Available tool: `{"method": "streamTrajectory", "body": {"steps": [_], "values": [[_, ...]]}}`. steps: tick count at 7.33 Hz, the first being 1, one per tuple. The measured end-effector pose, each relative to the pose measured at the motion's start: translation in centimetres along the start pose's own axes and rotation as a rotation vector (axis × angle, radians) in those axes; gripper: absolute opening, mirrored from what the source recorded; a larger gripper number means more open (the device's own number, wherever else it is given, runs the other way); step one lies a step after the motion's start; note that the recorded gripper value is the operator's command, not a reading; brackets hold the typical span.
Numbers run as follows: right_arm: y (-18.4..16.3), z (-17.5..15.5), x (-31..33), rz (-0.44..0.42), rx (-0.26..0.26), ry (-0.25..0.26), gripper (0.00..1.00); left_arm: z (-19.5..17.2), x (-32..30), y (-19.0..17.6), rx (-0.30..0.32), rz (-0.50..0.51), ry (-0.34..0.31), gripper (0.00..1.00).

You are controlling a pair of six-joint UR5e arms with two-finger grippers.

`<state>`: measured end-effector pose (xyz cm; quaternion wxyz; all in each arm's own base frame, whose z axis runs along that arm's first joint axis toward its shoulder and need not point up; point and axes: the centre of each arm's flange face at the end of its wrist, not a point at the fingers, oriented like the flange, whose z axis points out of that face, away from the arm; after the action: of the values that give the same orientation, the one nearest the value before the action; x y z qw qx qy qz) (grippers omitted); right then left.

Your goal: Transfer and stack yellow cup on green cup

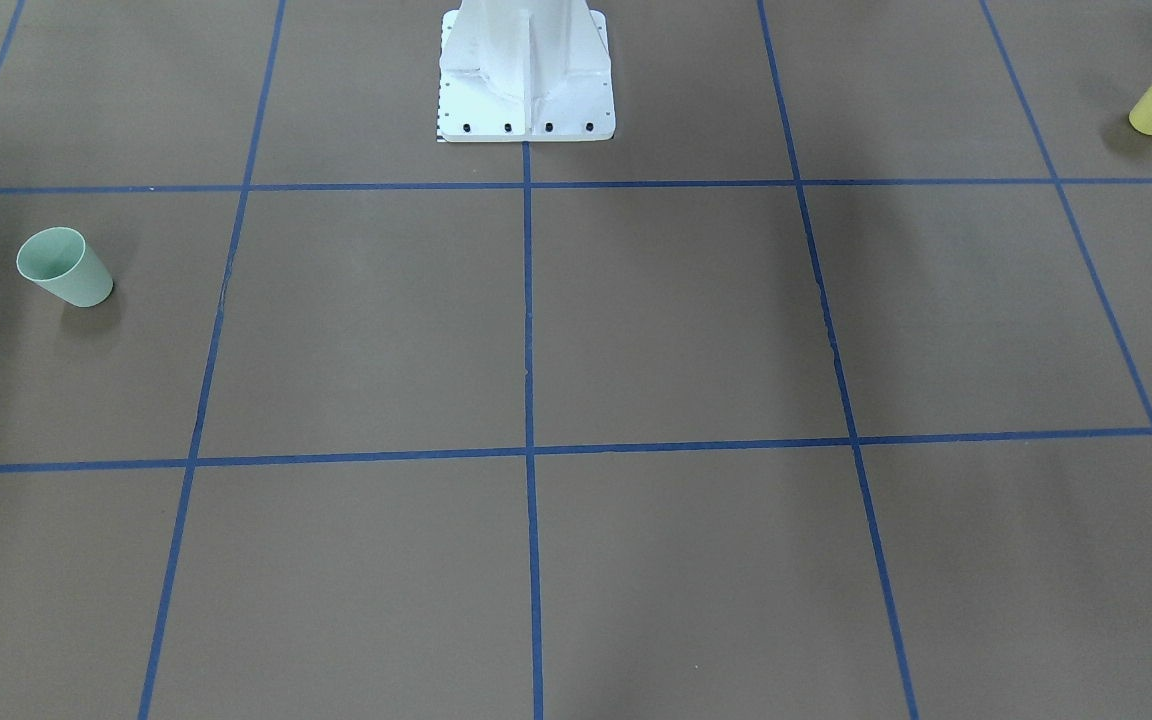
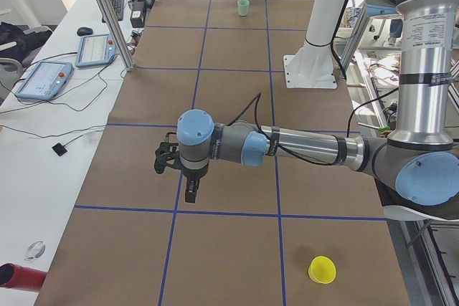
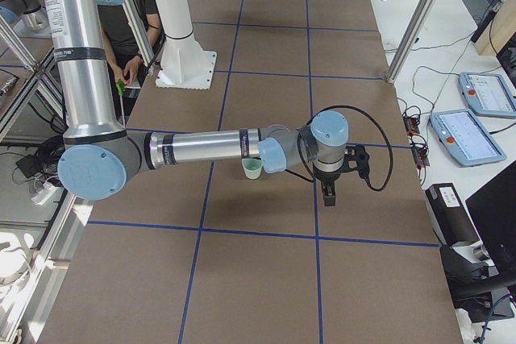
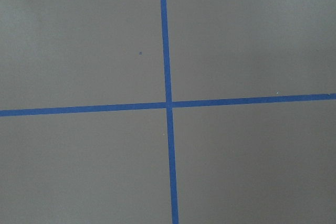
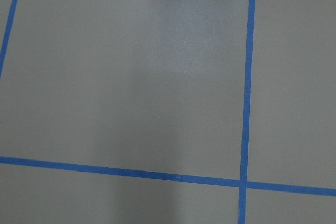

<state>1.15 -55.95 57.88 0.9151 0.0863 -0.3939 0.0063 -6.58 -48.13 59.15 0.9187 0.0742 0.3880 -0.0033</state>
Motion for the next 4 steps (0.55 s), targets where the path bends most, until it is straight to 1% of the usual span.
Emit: {"method": "streamTrajectory", "body": {"steps": [1,3,4], "values": [[1.2,0.1,0.5,0.011,-0.009,-0.003,1.0,0.3,-0.3,0.3,-0.006,-0.006,-0.002,1.0],[4.8,-0.4,1.0,0.023,-0.017,-0.011,1.0,1.4,-1.6,1.9,-0.034,-0.031,-0.002,1.0],[5.5,-0.6,1.0,0.024,-0.018,-0.012,1.0,1.8,-2.0,2.5,-0.043,-0.041,-0.001,1.0]]}}
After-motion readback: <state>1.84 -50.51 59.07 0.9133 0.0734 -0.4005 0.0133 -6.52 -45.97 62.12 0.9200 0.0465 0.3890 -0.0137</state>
